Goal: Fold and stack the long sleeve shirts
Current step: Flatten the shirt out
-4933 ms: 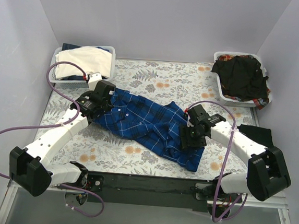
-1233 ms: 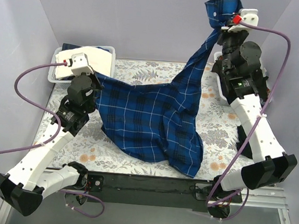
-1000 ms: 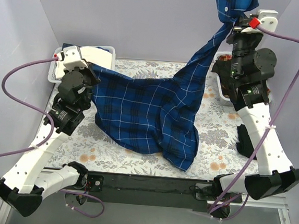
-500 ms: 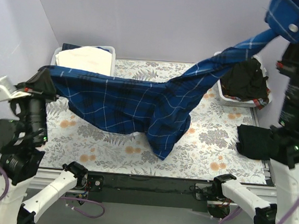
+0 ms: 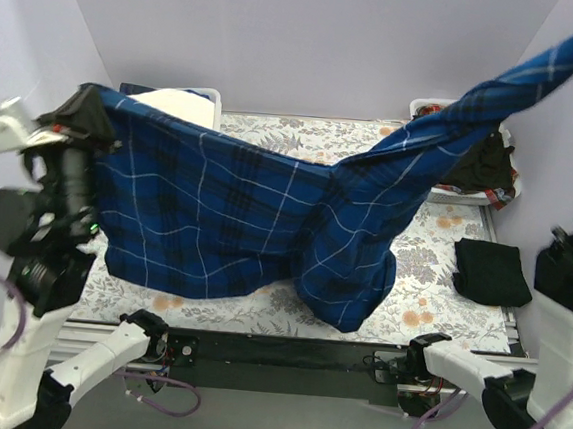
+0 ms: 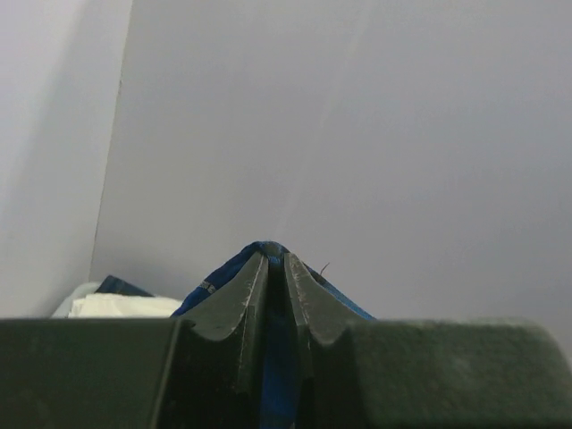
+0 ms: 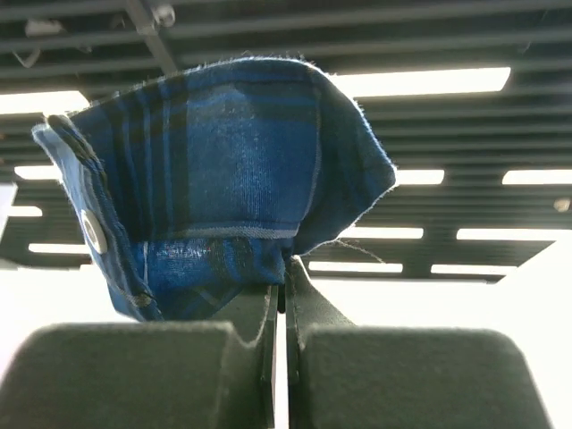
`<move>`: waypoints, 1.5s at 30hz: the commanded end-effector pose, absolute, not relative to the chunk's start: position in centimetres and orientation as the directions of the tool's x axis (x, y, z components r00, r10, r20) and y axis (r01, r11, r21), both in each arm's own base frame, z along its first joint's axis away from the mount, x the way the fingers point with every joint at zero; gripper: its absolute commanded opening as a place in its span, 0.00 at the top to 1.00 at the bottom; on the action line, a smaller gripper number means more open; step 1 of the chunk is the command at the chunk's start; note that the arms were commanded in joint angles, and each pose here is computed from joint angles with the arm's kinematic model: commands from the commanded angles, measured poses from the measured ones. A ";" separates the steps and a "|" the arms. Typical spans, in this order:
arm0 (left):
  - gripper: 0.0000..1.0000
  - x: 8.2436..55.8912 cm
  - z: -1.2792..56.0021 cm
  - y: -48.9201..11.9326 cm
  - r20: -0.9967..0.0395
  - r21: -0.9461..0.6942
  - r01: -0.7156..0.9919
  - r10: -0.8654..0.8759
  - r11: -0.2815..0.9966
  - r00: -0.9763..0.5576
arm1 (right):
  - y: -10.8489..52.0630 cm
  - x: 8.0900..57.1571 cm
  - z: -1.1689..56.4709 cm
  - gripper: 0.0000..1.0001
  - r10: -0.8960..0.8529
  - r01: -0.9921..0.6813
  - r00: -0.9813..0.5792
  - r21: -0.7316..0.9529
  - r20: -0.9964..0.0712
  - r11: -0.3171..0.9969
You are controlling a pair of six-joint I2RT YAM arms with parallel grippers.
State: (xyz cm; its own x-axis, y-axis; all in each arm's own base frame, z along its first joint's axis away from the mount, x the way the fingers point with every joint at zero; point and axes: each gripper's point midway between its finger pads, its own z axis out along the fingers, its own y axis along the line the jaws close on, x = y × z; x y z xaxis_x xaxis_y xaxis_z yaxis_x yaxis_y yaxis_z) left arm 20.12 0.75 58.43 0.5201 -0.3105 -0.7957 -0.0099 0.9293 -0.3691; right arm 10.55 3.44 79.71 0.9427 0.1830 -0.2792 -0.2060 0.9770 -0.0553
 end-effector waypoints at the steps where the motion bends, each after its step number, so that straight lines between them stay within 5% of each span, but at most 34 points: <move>1: 0.88 29.6 49.5 -3.7 -0.931 -0.279 -0.099 -0.244 0.955 0.272 | 7.4 25.5 75.3 0.99 0.149 -0.189 0.830 -0.018 -0.537 0.982; 5: 0.90 35.5 37.6 -6.9 -0.972 -0.234 -0.160 -0.234 0.959 0.020 | 11.4 39.6 64.8 0.99 0.093 -0.163 0.618 -0.011 -0.781 0.987; 9: 0.90 38.5 29.1 -6.4 -0.968 -0.180 -0.244 -0.216 0.953 -0.128 | 13.8 48.3 54.8 0.99 0.065 -0.176 0.431 -0.014 -0.900 0.984; 14: 0.94 42.3 26.2 -2.3 -0.943 -0.219 -0.342 -0.288 0.914 -0.166 | 15.8 56.3 46.4 0.99 0.066 -0.211 0.271 0.008 -0.960 0.977; 19: 0.94 46.8 25.9 -2.4 -0.941 -0.225 -0.324 -0.291 0.919 -0.171 | 17.1 60.5 44.8 0.99 0.068 -0.216 0.247 0.014 -0.967 0.976; 21: 0.84 47.8 25.7 -2.7 -0.936 -0.236 -0.314 -0.302 0.919 -0.181 | 17.6 62.2 42.1 0.98 0.054 -0.217 0.203 0.009 -0.978 0.976; 23: 0.67 48.8 25.5 -3.4 -0.929 -0.247 -0.292 -0.312 0.924 -0.199 | 17.6 62.7 40.6 0.64 0.080 -0.208 0.166 0.044 -0.983 0.977; 24: 0.48 49.0 25.6 -3.7 -0.928 -0.249 -0.284 -0.312 0.926 -0.203 | 17.6 62.8 40.2 0.47 0.084 -0.207 0.153 0.051 -0.985 0.977; 25: 0.36 49.1 25.9 -3.6 -0.929 -0.252 -0.283 -0.313 0.925 -0.199 | 17.9 62.7 39.5 0.17 0.086 -0.217 0.133 0.055 -0.987 0.975; 27: 0.23 48.9 26.3 -3.4 -0.930 -0.253 -0.288 -0.314 0.924 -0.190 | 17.9 62.5 38.6 0.01 0.078 -0.220 0.094 0.056 -0.992 0.974; 31: 0.13 48.0 26.8 -2.8 -0.931 -0.246 -0.302 -0.311 0.921 -0.190 | 16.6 61.2 37.8 0.01 0.062 -0.172 0.022 0.058 -0.998 0.983; 37: 0.12 44.0 24.2 -1.2 -0.896 -0.206 -0.374 -0.328 0.904 -0.300 | 14.6 54.8 29.7 0.01 0.059 -0.110 -0.275 0.092 -0.960 0.990; 39: 0.12 41.9 21.2 -0.8 -0.861 -0.178 -0.402 -0.340 0.898 -0.378 | 13.6 51.0 23.0 0.01 0.038 -0.081 -0.456 0.085 -0.889 0.993; 45: 0.18 37.4 15.6 0.1 -0.744 -0.166 -0.476 -0.427 0.864 -0.514 | 11.7 39.6 14.7 0.03 0.088 -0.019 -0.714 0.144 -0.694 0.989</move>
